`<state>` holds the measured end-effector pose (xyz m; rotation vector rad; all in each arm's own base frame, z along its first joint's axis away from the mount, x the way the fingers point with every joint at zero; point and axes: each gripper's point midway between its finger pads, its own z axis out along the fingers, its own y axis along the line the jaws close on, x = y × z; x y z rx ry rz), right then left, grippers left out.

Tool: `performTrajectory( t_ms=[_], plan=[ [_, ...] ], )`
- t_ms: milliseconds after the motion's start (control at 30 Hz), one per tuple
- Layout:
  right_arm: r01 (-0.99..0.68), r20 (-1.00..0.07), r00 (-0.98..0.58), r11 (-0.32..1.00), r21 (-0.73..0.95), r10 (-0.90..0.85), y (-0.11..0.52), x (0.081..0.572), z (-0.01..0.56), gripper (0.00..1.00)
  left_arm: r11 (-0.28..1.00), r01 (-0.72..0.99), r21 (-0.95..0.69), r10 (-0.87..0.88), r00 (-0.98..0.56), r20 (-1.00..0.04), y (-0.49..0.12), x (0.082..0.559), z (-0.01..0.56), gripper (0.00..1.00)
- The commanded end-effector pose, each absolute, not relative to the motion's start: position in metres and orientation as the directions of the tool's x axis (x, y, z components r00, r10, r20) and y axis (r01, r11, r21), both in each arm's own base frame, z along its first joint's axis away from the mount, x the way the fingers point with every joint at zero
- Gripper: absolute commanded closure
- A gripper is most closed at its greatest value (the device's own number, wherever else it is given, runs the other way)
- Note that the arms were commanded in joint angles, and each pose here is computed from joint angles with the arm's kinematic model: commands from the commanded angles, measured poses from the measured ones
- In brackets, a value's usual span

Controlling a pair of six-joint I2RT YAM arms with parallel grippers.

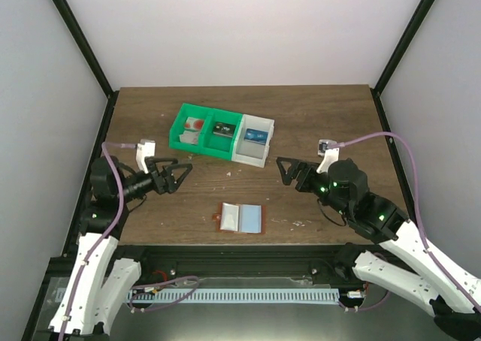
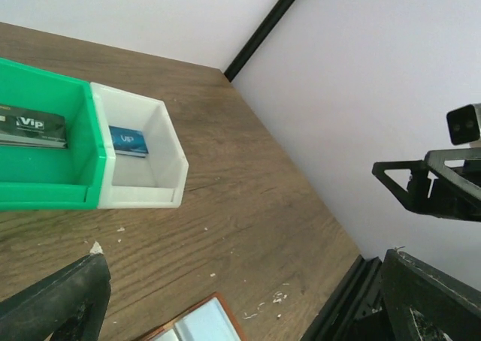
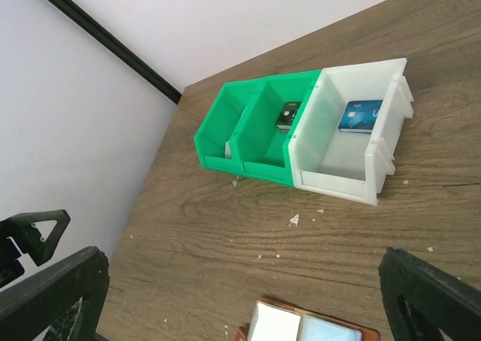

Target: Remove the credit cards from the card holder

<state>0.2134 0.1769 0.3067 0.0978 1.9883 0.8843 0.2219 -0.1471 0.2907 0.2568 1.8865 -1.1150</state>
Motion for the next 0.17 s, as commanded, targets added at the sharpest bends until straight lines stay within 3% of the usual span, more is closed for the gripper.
performTrajectory(
  t_ms=[0, 133],
  plan=[
    [-0.256, -0.723, -0.556, 0.743, 0.619, 0.411, 0.1705, 0.2123, 0.311, 0.0, 0.532, 0.59, -0.607, -0.253, -0.574, -0.779, -0.1516, 0.2146, 0.2912, 0.0],
    [-0.257, -0.714, -0.565, 0.734, 0.629, 0.414, 0.1738, 0.2126, 0.3084, 0.0, 0.548, 0.578, -0.605, -0.251, -0.576, -0.778, -0.1496, 0.2159, 0.2867, 0.0]
  ],
)
